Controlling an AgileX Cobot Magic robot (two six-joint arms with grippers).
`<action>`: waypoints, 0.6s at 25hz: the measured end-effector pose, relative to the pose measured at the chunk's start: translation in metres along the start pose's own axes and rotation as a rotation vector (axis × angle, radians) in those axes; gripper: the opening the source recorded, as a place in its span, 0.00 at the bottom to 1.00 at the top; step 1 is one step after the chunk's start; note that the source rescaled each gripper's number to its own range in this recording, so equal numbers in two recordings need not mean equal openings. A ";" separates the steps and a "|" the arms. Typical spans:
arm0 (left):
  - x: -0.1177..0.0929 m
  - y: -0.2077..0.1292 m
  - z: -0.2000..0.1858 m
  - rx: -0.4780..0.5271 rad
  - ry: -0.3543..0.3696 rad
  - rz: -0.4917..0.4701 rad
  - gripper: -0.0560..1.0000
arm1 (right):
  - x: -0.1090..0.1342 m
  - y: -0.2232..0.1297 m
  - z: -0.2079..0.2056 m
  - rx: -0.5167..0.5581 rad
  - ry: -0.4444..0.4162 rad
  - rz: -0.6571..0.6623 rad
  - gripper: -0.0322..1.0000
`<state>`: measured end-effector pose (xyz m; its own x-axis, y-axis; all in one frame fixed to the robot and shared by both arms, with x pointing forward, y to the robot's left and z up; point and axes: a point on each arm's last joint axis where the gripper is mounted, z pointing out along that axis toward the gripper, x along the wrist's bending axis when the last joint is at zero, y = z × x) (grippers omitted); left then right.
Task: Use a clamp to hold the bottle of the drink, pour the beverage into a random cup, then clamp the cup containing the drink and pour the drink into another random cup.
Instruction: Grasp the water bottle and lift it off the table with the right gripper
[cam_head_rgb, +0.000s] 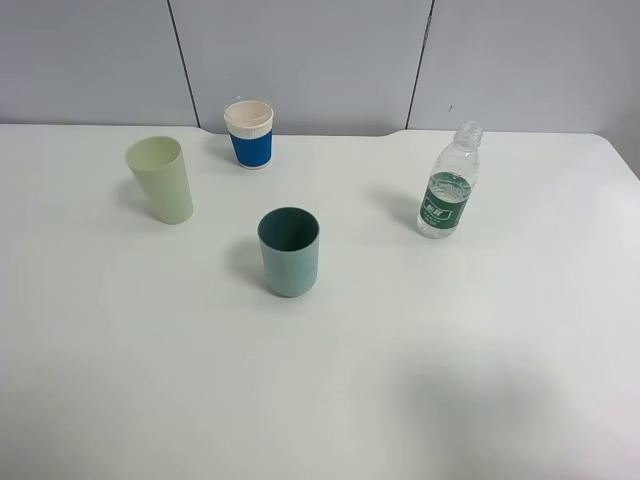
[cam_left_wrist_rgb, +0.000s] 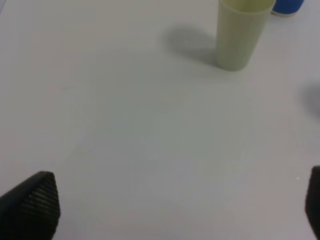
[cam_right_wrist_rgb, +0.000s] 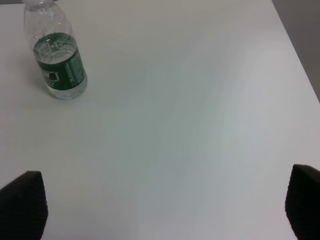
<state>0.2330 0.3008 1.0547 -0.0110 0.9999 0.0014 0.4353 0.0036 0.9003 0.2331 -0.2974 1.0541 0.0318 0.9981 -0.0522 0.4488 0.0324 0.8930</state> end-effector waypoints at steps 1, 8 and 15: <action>0.000 0.000 0.000 0.000 0.000 0.000 1.00 | 0.000 0.000 0.000 0.000 0.000 0.000 0.89; 0.000 0.000 0.000 0.000 0.000 0.000 1.00 | 0.000 0.000 0.000 0.000 0.000 0.000 0.89; 0.000 0.000 0.000 0.000 0.000 0.000 1.00 | 0.000 0.000 0.000 0.000 0.000 0.000 0.89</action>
<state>0.2330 0.3008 1.0547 -0.0110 0.9999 0.0014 0.4353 0.0036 0.9003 0.2331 -0.2974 1.0541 0.0318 0.9981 -0.0522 0.4488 0.0324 0.8930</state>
